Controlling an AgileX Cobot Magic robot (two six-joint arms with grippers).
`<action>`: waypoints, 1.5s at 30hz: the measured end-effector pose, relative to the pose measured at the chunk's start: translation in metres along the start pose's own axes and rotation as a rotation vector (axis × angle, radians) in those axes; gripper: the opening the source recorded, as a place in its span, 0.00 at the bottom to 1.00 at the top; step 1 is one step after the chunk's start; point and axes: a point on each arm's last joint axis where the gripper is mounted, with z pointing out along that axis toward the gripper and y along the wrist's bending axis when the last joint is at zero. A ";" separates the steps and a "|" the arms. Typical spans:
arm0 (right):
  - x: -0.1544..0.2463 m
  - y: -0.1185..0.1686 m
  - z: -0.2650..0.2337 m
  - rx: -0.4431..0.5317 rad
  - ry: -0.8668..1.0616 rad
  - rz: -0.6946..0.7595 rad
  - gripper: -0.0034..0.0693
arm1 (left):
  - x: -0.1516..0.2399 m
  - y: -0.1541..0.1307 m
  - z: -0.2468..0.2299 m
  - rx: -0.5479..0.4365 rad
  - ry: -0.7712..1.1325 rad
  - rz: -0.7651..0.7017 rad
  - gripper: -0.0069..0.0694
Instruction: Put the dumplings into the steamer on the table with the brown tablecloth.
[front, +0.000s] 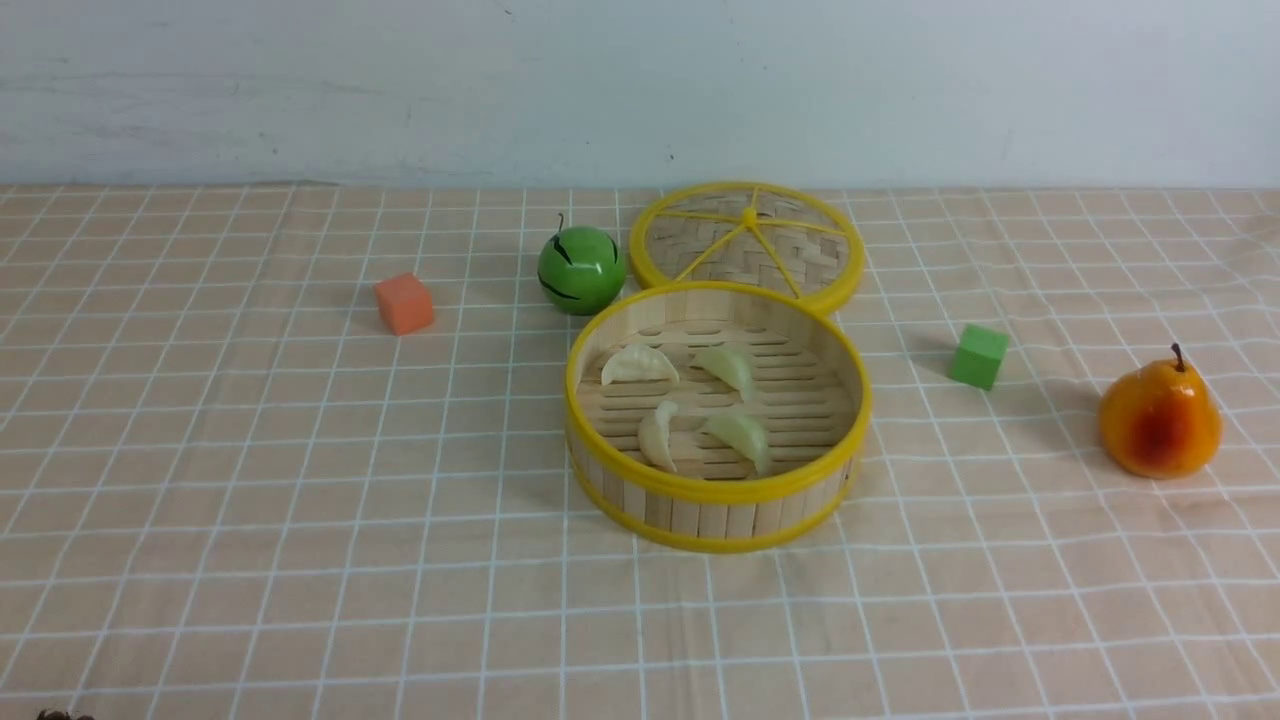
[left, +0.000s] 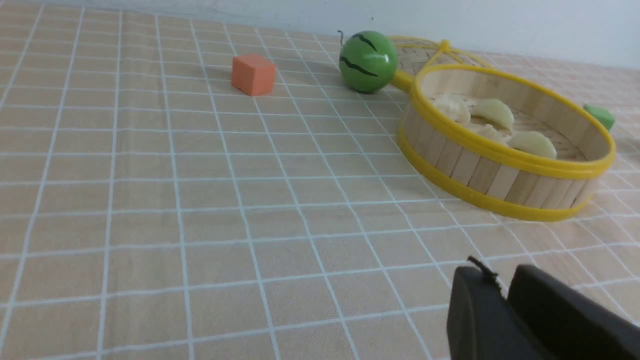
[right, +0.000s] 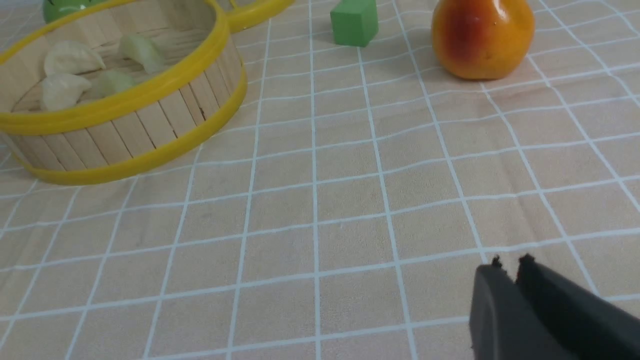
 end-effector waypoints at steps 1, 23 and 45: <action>0.000 0.000 0.000 0.000 0.000 0.000 0.14 | 0.004 0.002 0.002 -0.015 -0.007 -0.026 0.21; 0.000 0.000 0.000 0.000 0.000 0.000 0.18 | 0.022 0.015 0.000 -0.250 0.128 0.043 0.07; 0.000 0.000 0.000 0.000 0.000 0.000 0.21 | 0.022 0.015 0.000 -0.248 0.127 0.038 0.07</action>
